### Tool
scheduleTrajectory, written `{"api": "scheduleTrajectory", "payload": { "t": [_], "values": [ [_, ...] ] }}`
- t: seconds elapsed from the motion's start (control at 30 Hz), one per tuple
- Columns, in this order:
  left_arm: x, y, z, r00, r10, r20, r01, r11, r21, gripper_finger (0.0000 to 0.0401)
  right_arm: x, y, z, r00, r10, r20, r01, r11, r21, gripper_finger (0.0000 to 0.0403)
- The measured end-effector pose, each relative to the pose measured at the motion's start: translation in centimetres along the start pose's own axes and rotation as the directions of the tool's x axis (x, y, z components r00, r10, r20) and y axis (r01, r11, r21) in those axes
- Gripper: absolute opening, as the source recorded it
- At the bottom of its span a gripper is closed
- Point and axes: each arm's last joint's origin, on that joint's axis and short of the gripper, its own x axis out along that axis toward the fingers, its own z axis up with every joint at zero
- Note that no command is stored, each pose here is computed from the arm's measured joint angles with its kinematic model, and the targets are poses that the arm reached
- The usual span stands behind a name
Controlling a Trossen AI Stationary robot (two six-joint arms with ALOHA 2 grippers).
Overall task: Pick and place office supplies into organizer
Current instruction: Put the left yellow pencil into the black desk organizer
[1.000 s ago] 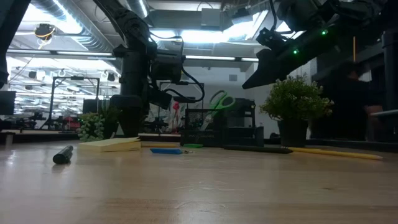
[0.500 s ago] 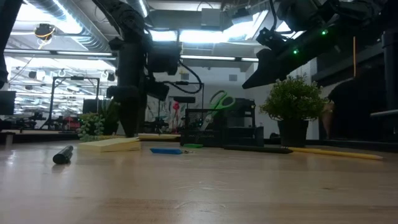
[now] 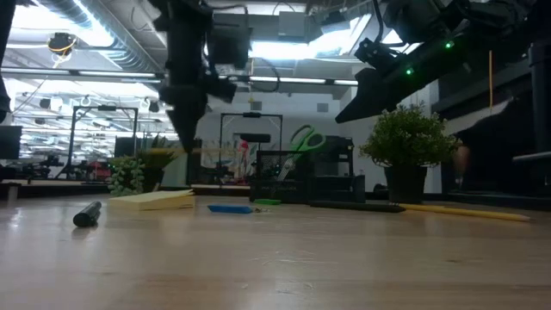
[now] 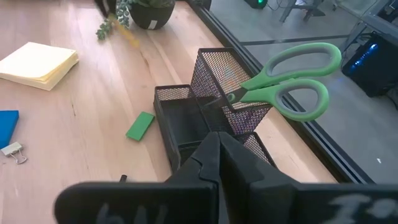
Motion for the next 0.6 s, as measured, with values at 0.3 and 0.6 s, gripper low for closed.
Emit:
{"api": "scheduleTrajectory", "payload": {
  "t": [0.3,0.6],
  "values": [
    [-4.1,1.5,2.2,0.972,0.206,0.112,-0.215,0.973,0.081,0.0022,0.0,0.0,0.0,1.000,0.000,0.000,0.000,1.000,0.000,0.0009],
    [-5.1,3.2,2.8,0.948,0.294,0.120,-0.304,0.949,0.083,0.0022,0.0,0.0,0.0,1.000,0.000,0.000,0.000,1.000,0.001,0.0009]
  ]
}}
